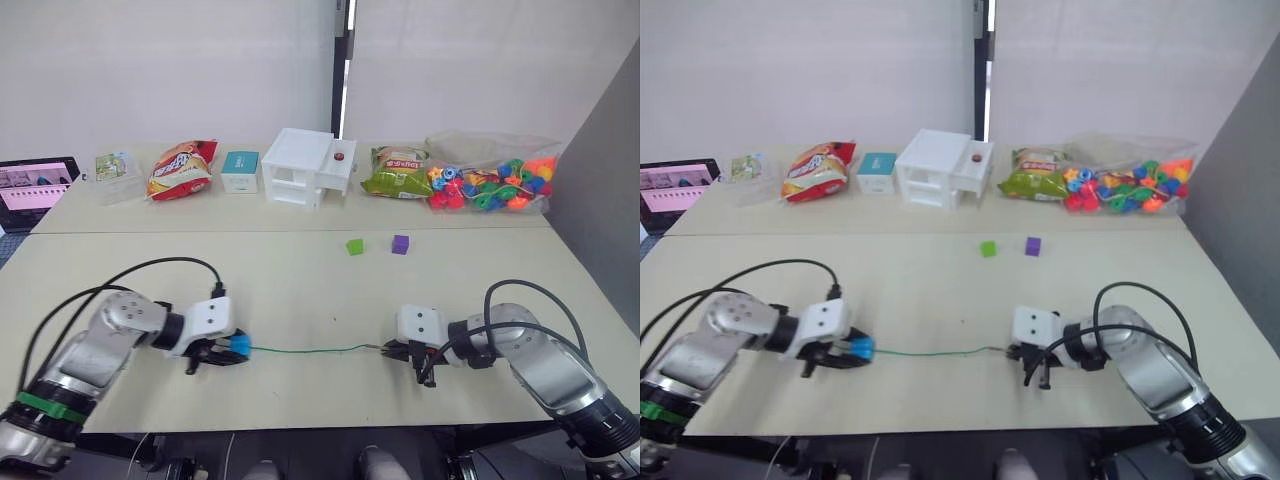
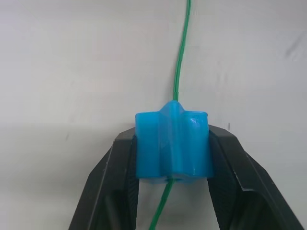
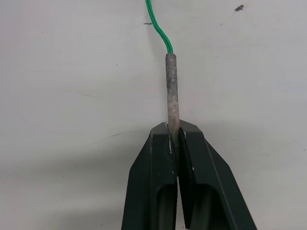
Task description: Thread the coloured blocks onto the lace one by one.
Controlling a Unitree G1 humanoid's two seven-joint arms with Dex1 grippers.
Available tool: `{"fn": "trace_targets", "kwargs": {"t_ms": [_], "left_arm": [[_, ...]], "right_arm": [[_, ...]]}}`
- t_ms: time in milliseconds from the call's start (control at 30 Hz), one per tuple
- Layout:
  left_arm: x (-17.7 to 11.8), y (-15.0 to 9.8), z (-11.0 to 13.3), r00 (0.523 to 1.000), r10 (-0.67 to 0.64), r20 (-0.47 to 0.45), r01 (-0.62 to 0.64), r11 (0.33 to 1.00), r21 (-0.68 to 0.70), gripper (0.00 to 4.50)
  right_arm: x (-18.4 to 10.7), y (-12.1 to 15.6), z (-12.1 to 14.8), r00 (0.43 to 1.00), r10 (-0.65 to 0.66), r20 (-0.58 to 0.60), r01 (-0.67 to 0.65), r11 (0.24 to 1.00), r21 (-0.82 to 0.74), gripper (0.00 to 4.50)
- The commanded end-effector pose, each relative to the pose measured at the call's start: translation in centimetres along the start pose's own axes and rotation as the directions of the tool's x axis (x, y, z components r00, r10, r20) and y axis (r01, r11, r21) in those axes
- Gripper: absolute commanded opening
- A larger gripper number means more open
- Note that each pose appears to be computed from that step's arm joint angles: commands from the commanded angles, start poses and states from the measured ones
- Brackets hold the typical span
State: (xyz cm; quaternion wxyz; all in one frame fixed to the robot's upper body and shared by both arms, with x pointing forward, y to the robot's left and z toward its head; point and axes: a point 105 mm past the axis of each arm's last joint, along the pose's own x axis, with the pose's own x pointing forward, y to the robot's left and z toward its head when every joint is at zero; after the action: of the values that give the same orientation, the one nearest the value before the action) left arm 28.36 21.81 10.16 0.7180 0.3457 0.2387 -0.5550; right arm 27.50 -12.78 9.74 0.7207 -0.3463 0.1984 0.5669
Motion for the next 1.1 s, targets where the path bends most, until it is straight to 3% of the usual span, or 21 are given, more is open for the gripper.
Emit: {"fn": "trace_targets", "kwargs": {"t_ms": [33, 200, 333, 400, 600, 633, 867, 1100], "left_arm": [[-1.9, 0.0, -3.3, 0.994, 0.017, -0.111, -0.022, 0.999, -0.039, 1.38], [-2.5, -0.1, -4.7, 0.987, 0.040, -0.153, -0.044, 0.999, -0.024, 1.38], [-2.5, 0.1, -4.4, 0.990, 0.052, -0.130, -0.056, 0.998, -0.032, 1.38], [-2.5, 0.5, -3.6, 0.993, 0.075, -0.096, -0.079, 0.996, -0.036, 2.43], [-3.1, 0.4, -0.3, 0.999, 0.033, -0.003, -0.033, 0.999, -0.038, 4.37], [-3.1, 0.5, 0.6, 0.999, 0.030, 0.029, -0.028, 0.999, -0.039, 4.47], [0.4, -1.0, 8.9, 0.955, -0.055, 0.291, 0.054, 0.998, 0.009, 4.47], [6.0, -1.0, 12.5, 0.928, -0.043, 0.371, 0.027, 0.998, 0.047, 4.47]], "right_arm": [[0.0, 0.0, 0.4, 1.000, 0.002, 0.004, -0.002, 1.000, -0.013, 0.00], [0.0, -0.1, 0.5, 1.000, 0.004, 0.004, -0.004, 1.000, -0.020, 0.00], [0.0, -0.2, 0.6, 1.000, 0.005, 0.005, -0.005, 1.000, -0.023, 0.00], [0.1, -0.2, 0.8, 1.000, 0.008, 0.011, -0.007, 1.000, -0.026, 0.00], [0.7, 0.1, 2.2, 0.999, 0.029, 0.046, -0.027, 0.999, -0.041, 0.00], [0.8, 0.2, 2.4, 0.998, 0.035, 0.050, -0.033, 0.999, -0.043, 0.00], [2.1, 0.3, 4.4, 0.997, 0.052, 0.056, -0.048, 0.996, -0.073, 0.00], [2.9, -0.2, 4.9, 0.999, 0.034, 0.025, -0.031, 0.996, -0.086, 0.00]]}}
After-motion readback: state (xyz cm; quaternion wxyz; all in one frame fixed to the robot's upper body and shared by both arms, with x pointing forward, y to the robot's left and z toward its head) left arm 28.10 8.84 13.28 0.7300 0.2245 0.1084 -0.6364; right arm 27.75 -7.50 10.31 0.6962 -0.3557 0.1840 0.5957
